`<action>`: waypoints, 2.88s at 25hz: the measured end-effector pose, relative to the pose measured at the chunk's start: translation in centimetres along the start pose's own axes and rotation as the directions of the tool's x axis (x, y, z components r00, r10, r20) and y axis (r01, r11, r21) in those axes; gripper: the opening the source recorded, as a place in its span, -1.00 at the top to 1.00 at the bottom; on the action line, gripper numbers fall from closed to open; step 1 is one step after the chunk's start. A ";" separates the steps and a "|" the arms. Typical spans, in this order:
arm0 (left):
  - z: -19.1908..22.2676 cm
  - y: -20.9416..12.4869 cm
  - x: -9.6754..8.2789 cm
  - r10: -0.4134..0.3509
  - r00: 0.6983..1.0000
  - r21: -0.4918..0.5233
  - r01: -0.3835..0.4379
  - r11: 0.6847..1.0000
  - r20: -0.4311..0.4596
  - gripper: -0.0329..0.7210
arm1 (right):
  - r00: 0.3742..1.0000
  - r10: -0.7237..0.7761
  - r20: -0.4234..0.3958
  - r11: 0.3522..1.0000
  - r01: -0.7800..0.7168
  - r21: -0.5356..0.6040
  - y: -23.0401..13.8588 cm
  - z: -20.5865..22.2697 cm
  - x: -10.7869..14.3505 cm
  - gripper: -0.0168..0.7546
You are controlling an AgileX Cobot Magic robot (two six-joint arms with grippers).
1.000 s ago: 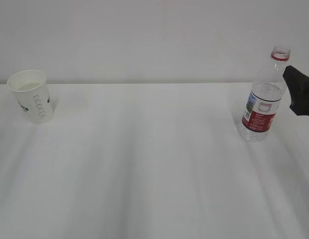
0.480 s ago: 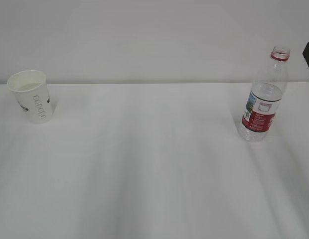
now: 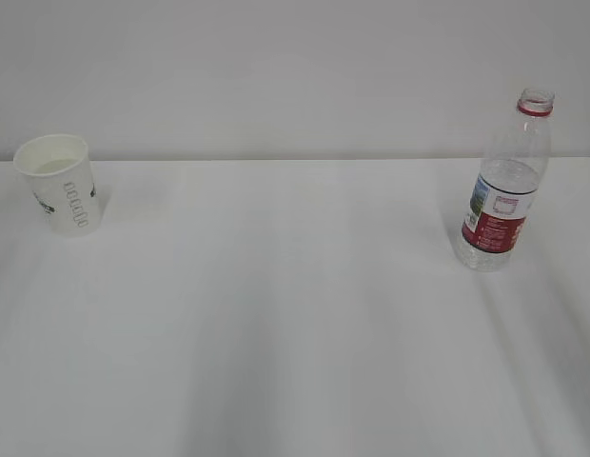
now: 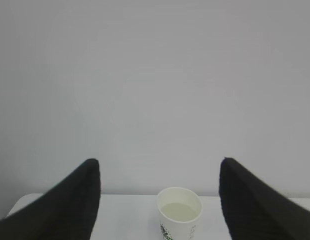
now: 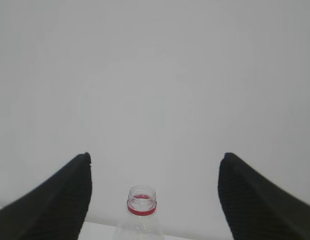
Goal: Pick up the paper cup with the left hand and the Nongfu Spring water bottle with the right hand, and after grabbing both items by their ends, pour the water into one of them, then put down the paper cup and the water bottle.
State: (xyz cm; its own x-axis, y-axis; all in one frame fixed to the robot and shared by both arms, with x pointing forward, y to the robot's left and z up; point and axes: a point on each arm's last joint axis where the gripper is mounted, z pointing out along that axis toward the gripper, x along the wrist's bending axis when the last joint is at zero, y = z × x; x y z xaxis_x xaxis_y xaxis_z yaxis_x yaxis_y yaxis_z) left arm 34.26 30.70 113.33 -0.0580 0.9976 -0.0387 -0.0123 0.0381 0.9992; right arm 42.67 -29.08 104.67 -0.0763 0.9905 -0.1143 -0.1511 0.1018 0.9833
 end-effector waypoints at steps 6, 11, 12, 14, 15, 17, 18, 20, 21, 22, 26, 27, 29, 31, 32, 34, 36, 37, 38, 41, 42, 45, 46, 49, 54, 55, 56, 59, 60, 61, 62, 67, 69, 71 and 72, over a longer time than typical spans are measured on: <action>-1.8 2.7 0.2 -0.011 1.000 -0.010 0.011 1.000 -0.029 -0.52 | 1.000 -0.014 0.018 0.999 0.015 -0.029 2.0 -2.1 -0.1 -0.57; -3.1 4.5 0.4 -0.022 0.999 -0.003 0.022 1.000 -0.050 -0.51 | 0.999 -0.028 0.034 0.999 0.029 -0.031 3.2 -4.1 -0.2 -0.57; -3.4 4.7 0.4 -0.023 0.998 -0.006 0.023 1.000 -0.052 -0.51 | 0.999 -0.032 0.038 0.999 0.033 -0.036 3.5 -4.6 -0.2 -0.57; -3.9 5.0 0.5 -0.027 0.998 0.001 0.027 1.000 -0.059 -0.51 | 0.998 -0.037 0.044 0.999 0.038 -0.019 3.7 -5.3 -0.2 -0.57; -4.2 5.1 0.5 -0.028 0.998 0.000 0.028 1.000 -0.062 -0.51 | 0.998 -0.040 0.048 0.999 0.041 -0.009 3.9 -5.7 -0.3 -0.57; -4.7 5.0 0.6 -0.031 0.997 0.012 0.032 0.999 -0.068 -0.51 | 0.997 -0.043 0.058 0.999 0.042 0.015 4.3 -6.3 -0.4 -0.57; -4.9 4.9 0.6 -0.030 0.997 0.022 0.032 0.999 -0.072 -0.51 | 0.997 -0.044 0.062 0.999 0.043 0.018 4.6 -6.6 -0.4 -0.57; -5.4 4.7 0.7 -0.024 0.997 0.037 0.027 0.999 -0.077 -0.51 | 0.996 -0.046 0.071 0.999 0.044 0.026 5.1 -7.3 -0.5 -0.57; -5.6 4.5 0.7 -0.016 0.997 0.048 0.020 0.999 -0.080 -0.51 | 0.996 -0.047 0.075 0.998 0.044 0.042 5.3 -7.7 -0.5 -0.57; -5.7 4.4 0.8 -0.010 0.997 0.060 0.015 0.998 -0.081 -0.50 | 0.996 -0.041 0.079 0.998 0.037 0.056 5.4 -7.9 -0.6 -0.57; -5.9 3.7 0.8 -0.006 0.997 0.147 0.018 0.989 -0.082 -0.48 | 0.995 -0.034 0.097 0.990 0.020 0.138 5.8 -9.1 -0.7 -0.57; -5.9 3.4 0.7 -0.008 0.997 0.173 0.021 0.985 -0.074 -0.47 | 0.994 -0.034 0.100 0.987 0.018 0.159 5.9 -9.3 -0.8 -0.57; -6.0 3.0 0.5 -0.013 0.998 0.222 0.025 0.975 -0.057 -0.47 | 0.994 -0.034 0.107 0.978 0.011 0.208 6.1 -9.8 -0.9 -0.57; -6.1 2.5 0.4 -0.008 0.999 0.278 0.018 0.960 -0.035 -0.47 | 0.993 -0.034 0.109 0.968 0.006 0.249 6.2 -10.1 -0.9 -0.57; -6.2 2.2 0.4 0.000 1.000 0.308 0.008 0.951 -0.025 -0.47 | 0.994 -0.033 0.109 0.963 0.002 0.269 6.3 -10.4 -0.9 -0.57; -6.4 1.7 0.4 0.011 1.000 0.364 -0.005 0.931 -0.015 -0.46 | 0.994 -0.029 0.107 0.955 -0.004 0.297 6.7 -10.9 -1.0 -0.57; -6.5 1.4 0.3 0.014 1.000 0.402 -0.009 0.915 -0.010 -0.46 | 0.994 -0.028 0.107 0.948 -0.008 0.317 7.0 -11.5 -1.0 -0.57; -6.6 1.2 0.3 0.015 1.000 0.416 -0.010 0.909 -0.010 -0.46 | 0.994 -0.027 0.106 0.943 -0.010 0.332 7.0 -11.8 -1.0 -0.57; -6.6 1.1 0.4 0.016 1.000 0.429 -0.009 0.903 -0.011 -0.46 | 0.994 -0.026 0.106 0.940 -0.012 0.341 7.0 -12.1 -1.0 -0.57; -6.8 0.8 0.3 0.012 1.000 0.463 -0.006 0.886 -0.010 -0.44 | 0.994 -0.021 0.111 0.924 -0.023 0.381 6.6 -13.2 -0.9 -0.57; -6.8 0.6 0.3 0.013 1.000 0.474 -0.006 0.880 -0.011 -0.44 | 0.994 -0.018 0.108 0.921 -0.026 0.389 6.6 -13.5 -0.9 -0.57; -7.1 -0.2 0.3 0.007 1.000 0.506 -0.002 0.863 -0.007 -0.43 | 0.994 -0.017 0.103 0.898 -0.030 0.438 6.1 -14.7 -0.8 -0.57; -7.3 -0.6 0.3 0.004 1.000 0.512 0.000 0.859 -0.006 -0.43 | 0.995 -0.016 0.097 0.891 -0.030 0.452 6.0 -15.1 -0.7 -0.57; -8.0 -1.8 0.3 -0.008 1.000 0.518 0.007 0.855 0.000 -0.43 | 0.996 0.011 0.083 0.878 -0.050 0.477 6.1 -16.2 -0.4 -0.57; -9.5 -4.0 0.4 -0.007 1.000 0.500 0.001 0.866 0.011 -0.43 | 0.998 0.028 0.062 0.848 -0.057 0.526 6.5 -17.2 -0.2 -0.57; -9.7 -4.4 0.5 -0.008 1.000 0.494 0.001 0.870 0.011 -0.43 | 0.998 0.036 0.056 0.844 -0.060 0.533 6.5 -17.3 -0.1 -0.57; -10.1 -4.8 0.5 -0.008 1.000 0.490 0.001 0.872 0.012 -0.43 | 0.998 0.048 0.050 0.835 -0.068 0.546 6.4 -17.3 0.0 -0.57; -10.9 -5.8 0.6 -0.006 1.000 0.469 -0.001 0.883 0.014 -0.42 | 0.998 0.060 0.031 0.808 -0.067 0.585 6.1 -17.6 0.2 -0.57; -11.2 -6.1 0.7 -0.007 1.000 0.462 0.000 0.887 0.014 -0.42 | 0.998 0.056 0.028 0.805 -0.062 0.591 6.0 -17.7 0.2 -0.57; -11.4 -6.3 0.7 -0.007 1.000 0.453 0.000 0.891 0.015 -0.42 | 0.998 0.058 0.023 0.806 -0.061 0.588 6.0 -17.8 0.3 -0.57; -11.5 -6.5 0.7 -0.009 1.000 0.447 0.001 0.895 0.016 -0.42 | 0.998 0.056 0.022 0.804 -0.058 0.591 6.0 -18.0 0.3 -0.57; -11.5 -7.1 0.6 -0.016 1.000 0.459 0.005 0.888 0.020 -0.42 | 0.999 0.051 0.012 0.769 -0.047 0.637 3.7 -18.7 0.6 -0.57; -11.4 -7.1 0.6 -0.015 1.000 0.461 0.004 0.888 0.020 -0.42 | 0.999 0.048 0.008 0.757 -0.042 0.652 3.0 -19.1 0.7 -0.57; -11.4 -7.1 0.6 -0.015 1.000 0.461 0.004 0.888 0.020 -0.41 | 0.999 0.045 0.007 0.768 -0.038 0.640 2.8 -19.5 0.7 -0.57; -11.4 -7.2 0.6 -0.015 1.000 0.463 0.004 0.886 0.020 -0.40 | 0.999 0.044 0.007 0.771 -0.039 0.636 2.8 -19.6 0.7 -0.57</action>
State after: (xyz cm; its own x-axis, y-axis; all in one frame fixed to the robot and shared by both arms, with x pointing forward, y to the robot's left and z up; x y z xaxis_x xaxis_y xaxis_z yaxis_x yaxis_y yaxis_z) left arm 22.92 30.39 106.00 -0.0379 0.9978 -0.0538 0.4512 0.0651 0.8900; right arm 22.87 -29.89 104.55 -0.0761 0.9947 -0.0697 0.5130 0.0990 0.8527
